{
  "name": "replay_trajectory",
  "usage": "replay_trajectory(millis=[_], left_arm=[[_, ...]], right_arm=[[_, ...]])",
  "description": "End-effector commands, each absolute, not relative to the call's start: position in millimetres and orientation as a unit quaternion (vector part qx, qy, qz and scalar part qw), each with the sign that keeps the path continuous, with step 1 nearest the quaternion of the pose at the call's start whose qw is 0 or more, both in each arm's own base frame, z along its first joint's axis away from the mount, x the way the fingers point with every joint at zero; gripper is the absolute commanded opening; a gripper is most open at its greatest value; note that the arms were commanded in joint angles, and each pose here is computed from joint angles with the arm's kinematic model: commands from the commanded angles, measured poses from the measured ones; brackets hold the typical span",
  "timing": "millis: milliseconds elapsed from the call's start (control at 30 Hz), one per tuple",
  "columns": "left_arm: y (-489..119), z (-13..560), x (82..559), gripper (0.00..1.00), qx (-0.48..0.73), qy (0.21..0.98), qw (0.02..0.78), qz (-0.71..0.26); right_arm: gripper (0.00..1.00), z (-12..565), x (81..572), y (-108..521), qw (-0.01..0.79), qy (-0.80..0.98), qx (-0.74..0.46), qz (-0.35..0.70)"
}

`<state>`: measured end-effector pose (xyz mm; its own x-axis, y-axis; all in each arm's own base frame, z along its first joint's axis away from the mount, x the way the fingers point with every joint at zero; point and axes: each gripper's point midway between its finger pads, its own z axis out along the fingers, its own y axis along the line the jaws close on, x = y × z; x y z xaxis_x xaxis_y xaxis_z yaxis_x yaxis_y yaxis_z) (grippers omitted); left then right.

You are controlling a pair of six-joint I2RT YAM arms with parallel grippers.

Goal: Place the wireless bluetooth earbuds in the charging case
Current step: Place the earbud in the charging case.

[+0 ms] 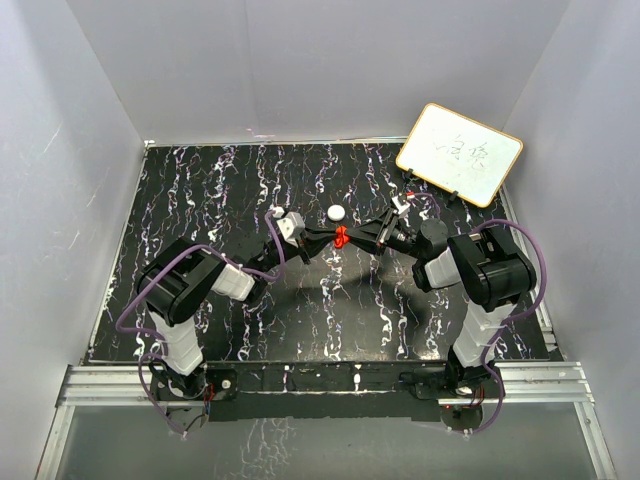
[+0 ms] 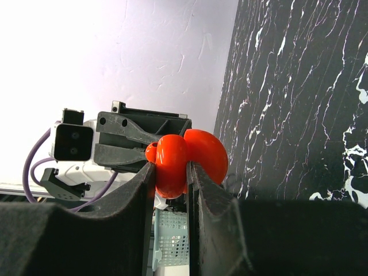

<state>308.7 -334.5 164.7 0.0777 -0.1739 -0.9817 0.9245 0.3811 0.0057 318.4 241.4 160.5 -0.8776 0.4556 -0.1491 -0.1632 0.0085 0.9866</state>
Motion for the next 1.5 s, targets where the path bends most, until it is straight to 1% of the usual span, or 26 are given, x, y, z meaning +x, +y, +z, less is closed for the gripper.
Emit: replay_trajectory(millis=[0,467,600,667,833,1033,1167,1233,1267,1333,1367,1467], left_arm=[[-332,203,303,0.0,0.36,0.452,0.695,-0.428],[-331,205,305,0.0,0.356,0.452,0.698,-0.427],[-331,205,305,0.06,0.354,0.453,0.698,-0.426],[-331,205,305,0.11,0.354,0.454,0.698,-0.426],[-329,205,305,0.14,0.352,0.455,0.7,-0.424],[-329,206,305,0.15,0.352,0.454,0.702,-0.422],[-327,210,306,0.23,0.349,0.452,0.707,-0.418],[-325,215,306,0.32,0.345,0.45,0.712,-0.414],[-323,218,306,0.35,0.343,0.447,0.717,-0.411],[-319,227,305,0.43,0.339,0.44,0.728,-0.402],[-317,234,304,0.46,0.337,0.434,0.735,-0.398],[-309,254,299,0.48,0.332,0.416,0.753,-0.388]], right_arm=[[0.0,177,317,242,0.247,0.657,0.08,0.708],[0.0,177,317,241,0.248,0.657,0.08,0.707],[0.0,176,317,242,0.247,0.657,0.08,0.707],[0.0,176,317,241,0.248,0.657,0.081,0.707],[0.0,176,317,242,0.247,0.657,0.08,0.708],[0.0,176,316,241,0.247,0.657,0.08,0.707],[0.0,175,317,241,0.247,0.658,0.081,0.707],[0.0,175,317,242,0.246,0.658,0.081,0.707],[0.0,174,316,241,0.245,0.658,0.082,0.707],[0.0,173,317,241,0.245,0.659,0.084,0.706],[0.0,173,317,241,0.246,0.659,0.083,0.706],[0.0,172,317,240,0.246,0.659,0.084,0.706]])
